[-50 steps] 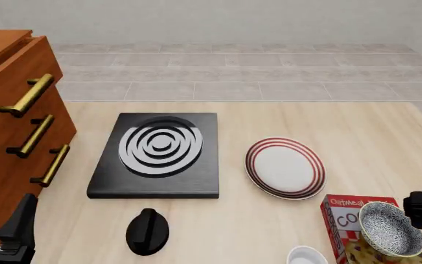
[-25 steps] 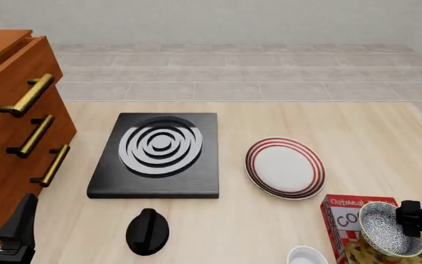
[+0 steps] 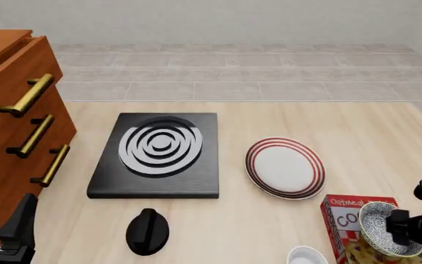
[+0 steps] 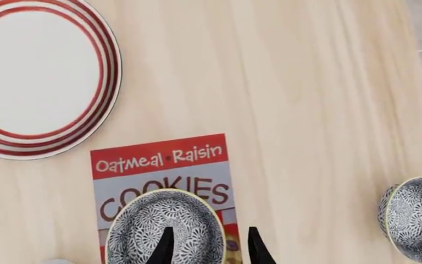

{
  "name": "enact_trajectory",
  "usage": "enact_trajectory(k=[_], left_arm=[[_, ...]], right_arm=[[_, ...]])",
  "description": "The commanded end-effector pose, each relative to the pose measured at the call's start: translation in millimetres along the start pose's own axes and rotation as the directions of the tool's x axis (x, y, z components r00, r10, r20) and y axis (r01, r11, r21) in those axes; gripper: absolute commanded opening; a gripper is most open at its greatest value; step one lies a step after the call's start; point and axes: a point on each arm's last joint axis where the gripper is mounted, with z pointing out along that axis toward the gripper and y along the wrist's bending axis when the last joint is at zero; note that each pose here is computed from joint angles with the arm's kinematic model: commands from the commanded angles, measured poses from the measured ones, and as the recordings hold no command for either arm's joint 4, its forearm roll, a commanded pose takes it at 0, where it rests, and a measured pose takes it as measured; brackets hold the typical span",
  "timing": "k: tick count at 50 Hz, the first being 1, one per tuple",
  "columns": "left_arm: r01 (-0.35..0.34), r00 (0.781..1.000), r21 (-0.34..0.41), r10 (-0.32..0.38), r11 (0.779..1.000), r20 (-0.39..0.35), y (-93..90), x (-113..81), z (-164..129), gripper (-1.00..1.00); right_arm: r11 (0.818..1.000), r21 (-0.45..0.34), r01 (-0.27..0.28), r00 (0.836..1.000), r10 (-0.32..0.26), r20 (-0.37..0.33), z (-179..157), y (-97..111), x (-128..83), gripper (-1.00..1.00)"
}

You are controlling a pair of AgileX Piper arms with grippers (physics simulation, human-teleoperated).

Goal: Pick the akita bowl on the cookies box and place it on the plate.

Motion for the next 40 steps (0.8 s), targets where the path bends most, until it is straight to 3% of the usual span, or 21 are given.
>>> enact_trajectory(k=[1,38,39,40], left_arm=[[0.000,1.000,0.000,0.000,1.000,0.000,0.0,0.0,0.0,1.00],[0.000,1.000,0.000,0.000,1.000,0.000,0.0,0.0,0.0,1.00],[0.000,1.000,0.000,0.000,1.000,0.000,0.0,0.0,0.0,1.00],[0.000,1.000,0.000,0.000,1.000,0.000,0.0,0.0,0.0,1.00]], right_arm=[[1.000,-0.007,-0.005,1.000,0.005,-0.014,8.3,1.8,4.2,1.00],[1.000,-0.006,-0.008,1.000,0.008,-0.018,11.8,2.0,7.5,1.00],[1.000,-0.007,-0.012,1.000,0.012,-0.001,7.4,2.7,6.0,-1.00],[1.000,0.020,-0.004,1.000,0.003,0.012,5.3,-3.9,3.0,-1.00]])
